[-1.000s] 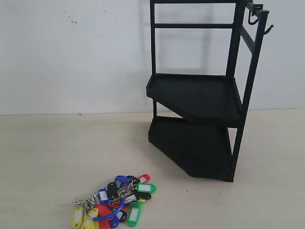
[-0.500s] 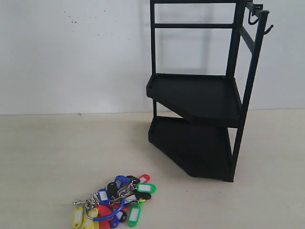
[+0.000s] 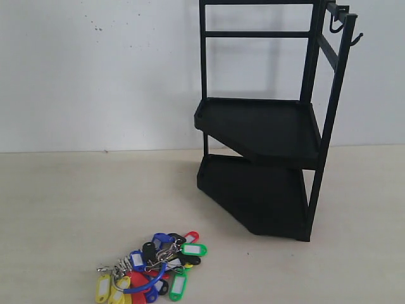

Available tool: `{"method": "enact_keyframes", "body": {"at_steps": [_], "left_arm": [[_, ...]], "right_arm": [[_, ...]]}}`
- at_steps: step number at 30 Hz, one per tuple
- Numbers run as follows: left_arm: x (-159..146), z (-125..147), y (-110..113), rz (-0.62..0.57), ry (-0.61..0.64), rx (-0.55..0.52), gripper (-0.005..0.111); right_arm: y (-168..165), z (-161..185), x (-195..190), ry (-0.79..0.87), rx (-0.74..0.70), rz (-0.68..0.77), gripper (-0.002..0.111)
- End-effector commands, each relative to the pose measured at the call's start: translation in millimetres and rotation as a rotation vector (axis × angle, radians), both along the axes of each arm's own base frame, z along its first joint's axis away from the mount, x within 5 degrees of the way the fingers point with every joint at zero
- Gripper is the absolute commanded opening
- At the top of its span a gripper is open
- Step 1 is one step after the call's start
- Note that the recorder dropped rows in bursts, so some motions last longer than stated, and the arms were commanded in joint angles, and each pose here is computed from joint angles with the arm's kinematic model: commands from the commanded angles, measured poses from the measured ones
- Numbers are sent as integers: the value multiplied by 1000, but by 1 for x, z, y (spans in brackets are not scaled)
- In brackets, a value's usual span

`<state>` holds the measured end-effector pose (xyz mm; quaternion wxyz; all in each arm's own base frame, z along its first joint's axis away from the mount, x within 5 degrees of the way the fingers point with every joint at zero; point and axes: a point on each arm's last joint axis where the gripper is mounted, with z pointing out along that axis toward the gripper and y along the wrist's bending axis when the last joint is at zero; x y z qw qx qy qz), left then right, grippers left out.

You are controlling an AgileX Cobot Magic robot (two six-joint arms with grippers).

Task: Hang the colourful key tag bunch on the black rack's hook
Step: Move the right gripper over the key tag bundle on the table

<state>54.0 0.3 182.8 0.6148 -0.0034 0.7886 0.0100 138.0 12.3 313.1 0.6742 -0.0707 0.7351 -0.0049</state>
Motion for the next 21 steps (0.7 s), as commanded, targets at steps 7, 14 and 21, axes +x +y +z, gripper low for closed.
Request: {"method": "enact_keyframes", "body": {"at_steps": [7, 14, 21], "left_arm": [[0, 2, 0, 6, -19, -18, 4], [0, 2, 0, 6, -19, -18, 4], [0, 2, 0, 6, -19, -18, 4]], "right_arm": [[99, -20, 45, 311, -488, 514, 1], [168, -59, 65, 514, -687, 708, 1], [223, -74, 84, 488, -832, 836, 1]]}}
